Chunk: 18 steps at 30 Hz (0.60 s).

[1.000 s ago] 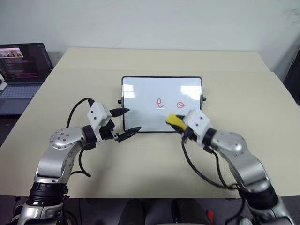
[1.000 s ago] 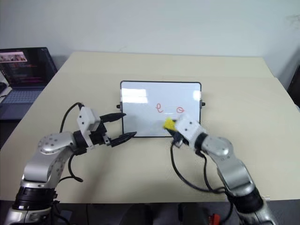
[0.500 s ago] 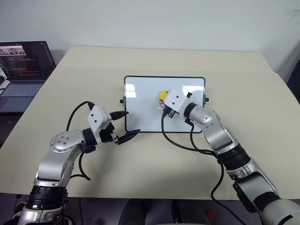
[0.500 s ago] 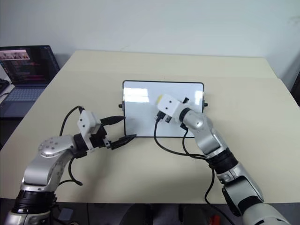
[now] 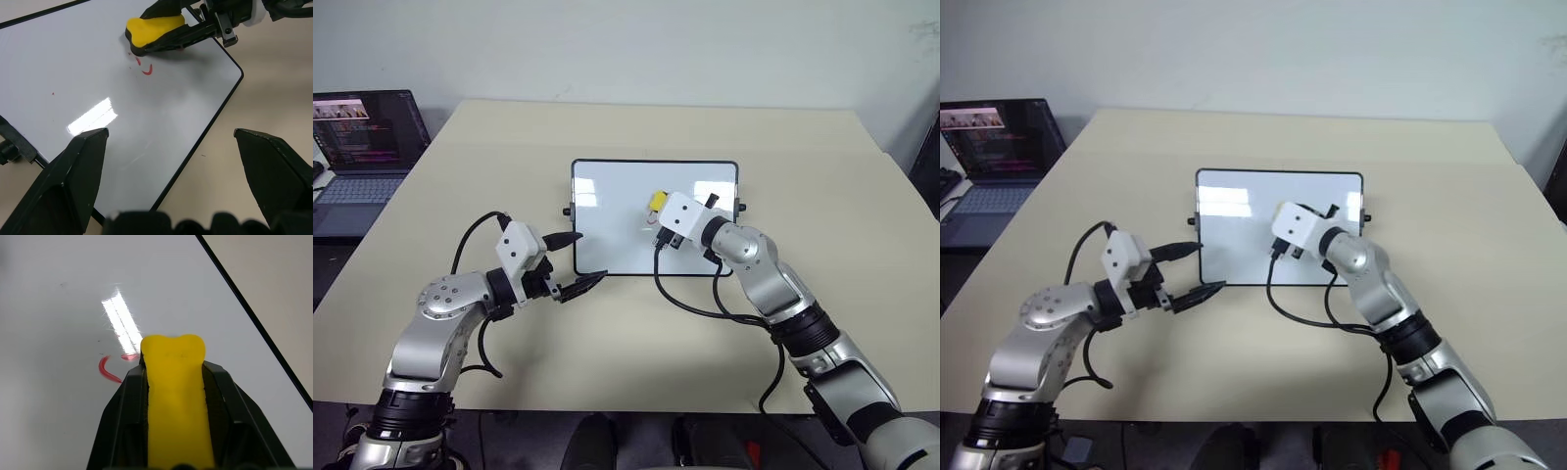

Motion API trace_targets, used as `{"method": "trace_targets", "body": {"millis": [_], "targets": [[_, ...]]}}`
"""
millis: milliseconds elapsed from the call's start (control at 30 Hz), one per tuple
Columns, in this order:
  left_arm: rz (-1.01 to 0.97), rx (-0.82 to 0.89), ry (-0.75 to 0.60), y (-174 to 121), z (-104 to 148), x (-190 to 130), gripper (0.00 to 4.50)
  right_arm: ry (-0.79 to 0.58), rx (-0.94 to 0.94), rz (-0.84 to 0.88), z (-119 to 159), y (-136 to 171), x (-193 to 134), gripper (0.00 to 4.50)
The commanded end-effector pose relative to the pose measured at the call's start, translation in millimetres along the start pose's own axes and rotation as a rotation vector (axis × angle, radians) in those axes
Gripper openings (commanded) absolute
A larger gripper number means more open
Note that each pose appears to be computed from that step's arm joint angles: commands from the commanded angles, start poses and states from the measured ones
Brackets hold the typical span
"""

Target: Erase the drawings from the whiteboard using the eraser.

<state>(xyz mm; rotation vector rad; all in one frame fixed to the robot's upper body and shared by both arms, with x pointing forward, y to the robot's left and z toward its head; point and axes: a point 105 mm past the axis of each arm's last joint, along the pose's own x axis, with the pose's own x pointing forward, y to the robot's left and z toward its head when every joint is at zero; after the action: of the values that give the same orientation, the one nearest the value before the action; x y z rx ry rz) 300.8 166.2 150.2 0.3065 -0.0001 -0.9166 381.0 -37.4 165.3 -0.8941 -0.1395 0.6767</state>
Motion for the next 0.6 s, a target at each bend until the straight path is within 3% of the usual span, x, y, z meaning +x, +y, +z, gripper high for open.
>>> {"method": "trace_targets", "body": {"millis": [33, 167, 333, 600], "targets": [[-0.004, 0.03, -0.04, -1.1, 12.6, 0.6, 4.5, 0.034, -0.003, 0.127, -6.5, 22.8, -4.4, 1.17], [-0.008, 0.029, -0.037, -2.3, 11.8, 0.2, 4.5, 0.034, -0.007, 0.17, -5.3, 31.3, -6.9, 1.17], [-0.01, 0.029, -0.035, -1.8, 12.2, 0.2, 4.5, -0.028, -0.009, -0.022, 10.8, -4.7, -0.2, 1.17], [-0.016, 0.023, -0.037, -4.2, 11.4, 1.2, 4.5, -0.051, -0.007, -0.031, 18.3, -6.1, 6.4, 1.17]]}}
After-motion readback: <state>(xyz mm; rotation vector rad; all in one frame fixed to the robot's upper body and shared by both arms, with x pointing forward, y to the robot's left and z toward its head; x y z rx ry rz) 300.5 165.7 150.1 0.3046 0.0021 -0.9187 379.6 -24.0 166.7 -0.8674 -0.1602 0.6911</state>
